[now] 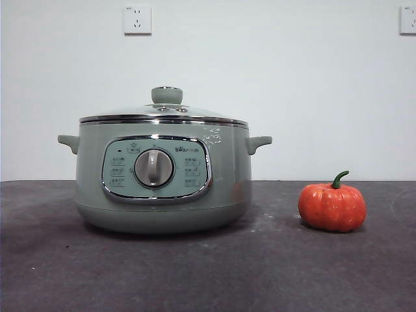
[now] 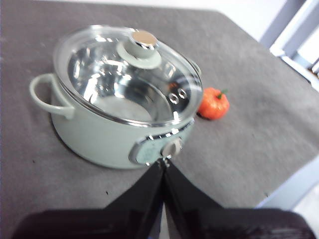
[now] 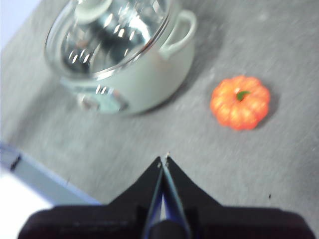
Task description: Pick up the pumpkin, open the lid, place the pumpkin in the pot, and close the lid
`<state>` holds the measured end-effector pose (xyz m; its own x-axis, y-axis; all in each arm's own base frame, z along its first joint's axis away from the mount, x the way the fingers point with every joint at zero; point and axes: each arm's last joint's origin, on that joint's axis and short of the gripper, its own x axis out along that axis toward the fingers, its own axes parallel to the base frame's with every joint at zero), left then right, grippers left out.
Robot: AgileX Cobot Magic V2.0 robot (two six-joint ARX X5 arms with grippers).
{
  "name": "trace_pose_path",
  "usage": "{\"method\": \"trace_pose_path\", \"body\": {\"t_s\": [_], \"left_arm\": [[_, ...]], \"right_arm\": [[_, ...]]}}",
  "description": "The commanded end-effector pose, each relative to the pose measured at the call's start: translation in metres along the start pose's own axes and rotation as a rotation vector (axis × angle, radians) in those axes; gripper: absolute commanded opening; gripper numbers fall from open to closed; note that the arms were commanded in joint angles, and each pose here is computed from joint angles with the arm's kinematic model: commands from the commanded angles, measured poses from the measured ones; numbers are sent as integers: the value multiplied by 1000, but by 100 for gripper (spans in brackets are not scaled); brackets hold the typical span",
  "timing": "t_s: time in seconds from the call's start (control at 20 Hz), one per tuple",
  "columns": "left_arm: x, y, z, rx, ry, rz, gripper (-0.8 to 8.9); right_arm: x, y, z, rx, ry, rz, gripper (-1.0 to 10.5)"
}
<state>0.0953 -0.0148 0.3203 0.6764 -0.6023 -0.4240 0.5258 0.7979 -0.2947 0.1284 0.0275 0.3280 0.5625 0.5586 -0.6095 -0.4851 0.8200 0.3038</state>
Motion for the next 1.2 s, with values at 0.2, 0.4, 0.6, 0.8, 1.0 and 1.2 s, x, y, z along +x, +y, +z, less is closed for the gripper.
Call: {"method": "trace_pose_path", "body": {"t_s": [0.2, 0.4, 0.6, 0.8, 1.0, 1.2], "left_arm": [[-2, -3, 4, 67, 17, -16, 8], [-2, -3, 4, 67, 16, -15, 712], [-2, -3, 4, 68, 16, -15, 727], [-2, -3, 4, 66, 16, -15, 727], [-2, -3, 5, 66, 6, -15, 727], [-2, -3, 7, 62, -7, -15, 727]], "right_arm": [[-2, 6, 1, -56, 14, 26, 12], [-2, 6, 2, -29, 8, 25, 615], [-2, 6, 2, -24, 9, 25, 723], [0, 5, 3, -25, 7, 23, 723], [12, -3, 11, -22, 17, -41, 721], [43, -17, 25, -28, 65, -99, 721]]}}
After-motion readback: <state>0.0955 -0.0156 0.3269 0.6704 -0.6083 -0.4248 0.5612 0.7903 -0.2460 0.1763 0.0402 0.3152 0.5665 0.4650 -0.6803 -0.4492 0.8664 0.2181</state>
